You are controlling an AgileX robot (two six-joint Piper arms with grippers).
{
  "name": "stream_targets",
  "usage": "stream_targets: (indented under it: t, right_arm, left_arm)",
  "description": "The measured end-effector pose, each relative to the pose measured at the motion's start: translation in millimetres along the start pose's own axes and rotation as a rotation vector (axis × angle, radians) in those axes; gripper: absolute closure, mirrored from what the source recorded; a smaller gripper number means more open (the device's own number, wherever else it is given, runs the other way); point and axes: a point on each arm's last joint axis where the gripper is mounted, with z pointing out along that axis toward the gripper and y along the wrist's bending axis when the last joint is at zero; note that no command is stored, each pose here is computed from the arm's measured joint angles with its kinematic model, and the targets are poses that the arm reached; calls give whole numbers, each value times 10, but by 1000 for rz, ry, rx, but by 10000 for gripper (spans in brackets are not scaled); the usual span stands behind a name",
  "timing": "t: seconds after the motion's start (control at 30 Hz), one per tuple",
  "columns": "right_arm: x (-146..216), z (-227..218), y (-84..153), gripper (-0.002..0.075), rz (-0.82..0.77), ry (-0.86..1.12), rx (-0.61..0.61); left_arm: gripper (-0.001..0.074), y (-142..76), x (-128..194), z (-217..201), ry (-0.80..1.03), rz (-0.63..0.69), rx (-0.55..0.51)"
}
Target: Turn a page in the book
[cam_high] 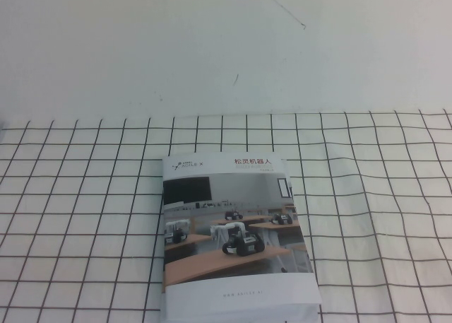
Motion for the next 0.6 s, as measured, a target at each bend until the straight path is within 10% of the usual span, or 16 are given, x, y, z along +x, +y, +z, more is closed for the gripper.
stream_targets:
  t: [0.3,0.6]
  right_arm:
    - [324,-66,98,728,27,366,-105]
    - [384,-93,118,728,47,436,-123]
  left_arm:
    - [737,-46,536,-177,631,-36,42]
    - [737,-48,574,-207,684,-33,46]
